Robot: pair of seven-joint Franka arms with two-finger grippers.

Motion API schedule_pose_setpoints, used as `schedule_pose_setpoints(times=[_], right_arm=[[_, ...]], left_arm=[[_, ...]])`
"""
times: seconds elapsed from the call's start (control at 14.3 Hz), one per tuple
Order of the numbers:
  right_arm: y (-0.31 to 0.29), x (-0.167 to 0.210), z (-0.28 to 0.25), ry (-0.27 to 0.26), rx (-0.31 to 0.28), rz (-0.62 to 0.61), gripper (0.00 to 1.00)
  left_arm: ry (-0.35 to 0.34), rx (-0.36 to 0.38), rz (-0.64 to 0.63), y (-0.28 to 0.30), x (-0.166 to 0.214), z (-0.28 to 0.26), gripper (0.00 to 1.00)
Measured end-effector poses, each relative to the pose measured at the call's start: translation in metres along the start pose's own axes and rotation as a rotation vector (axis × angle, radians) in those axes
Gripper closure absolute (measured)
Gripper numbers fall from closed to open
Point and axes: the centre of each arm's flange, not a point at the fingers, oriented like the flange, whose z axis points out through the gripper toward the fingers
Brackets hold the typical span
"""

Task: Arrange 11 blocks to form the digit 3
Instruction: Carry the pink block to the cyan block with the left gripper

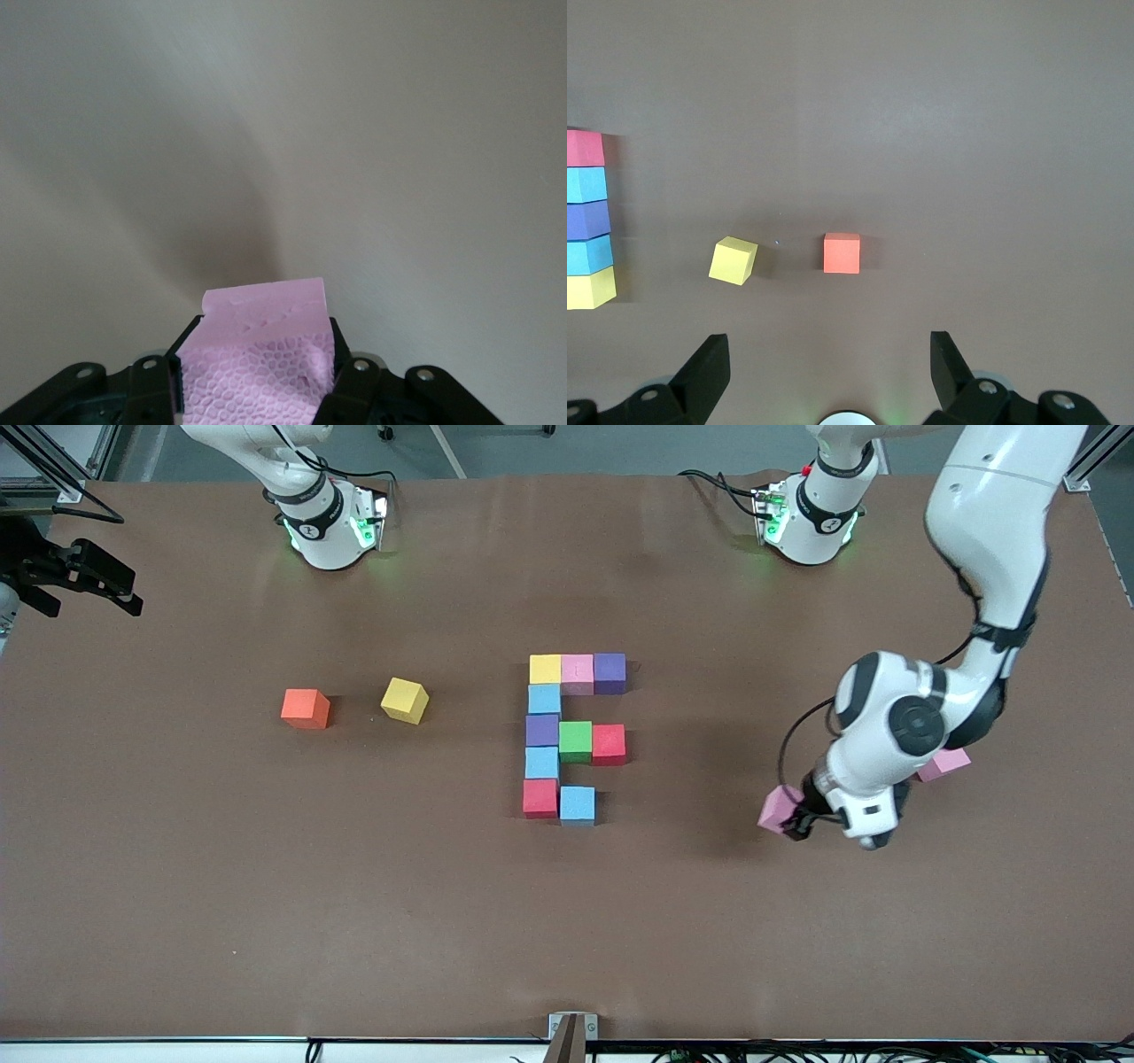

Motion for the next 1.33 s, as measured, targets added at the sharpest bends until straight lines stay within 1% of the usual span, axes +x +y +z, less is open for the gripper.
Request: schedule_pose_setpoints(times=[0.21,0.42,0.7,0.84,1.05,1.33], right_arm=[[-0.003,0.0,0.0,0.002,0.0,-0.005,0.0],[-0.006,0.0,-0.002,0.006,0.001,-0.012,0.0],[-0.012,-0.005,-0.006,0.008,0.001,-0.023,0.0],[-0.011,-0.006,-0.005,0.002,0.001,-0.022,0.0],[-0.007,-0.008,-0.003,-0.017,0.003,-0.014,0.0],[0.002,-0.01,0.0,-0.041,0.009,0.003,0.0]], left_arm=[[-0.024,-0.014,-0.118,0.034,-0.037,0.015,0.45],[-0.039,-0.017,-0.244,0.055,-0.076,0.029,0.45],[-0.047,0.016,-0.378,0.076,-0.121,0.04,0.45],[-0.048,0.043,-0.402,0.081,-0.145,0.047,0.45],[-0.046,0.065,-0.43,0.082,-0.169,0.054,0.45],[-0.046,0.08,-0.415,0.079,-0.193,0.061,0.45]])
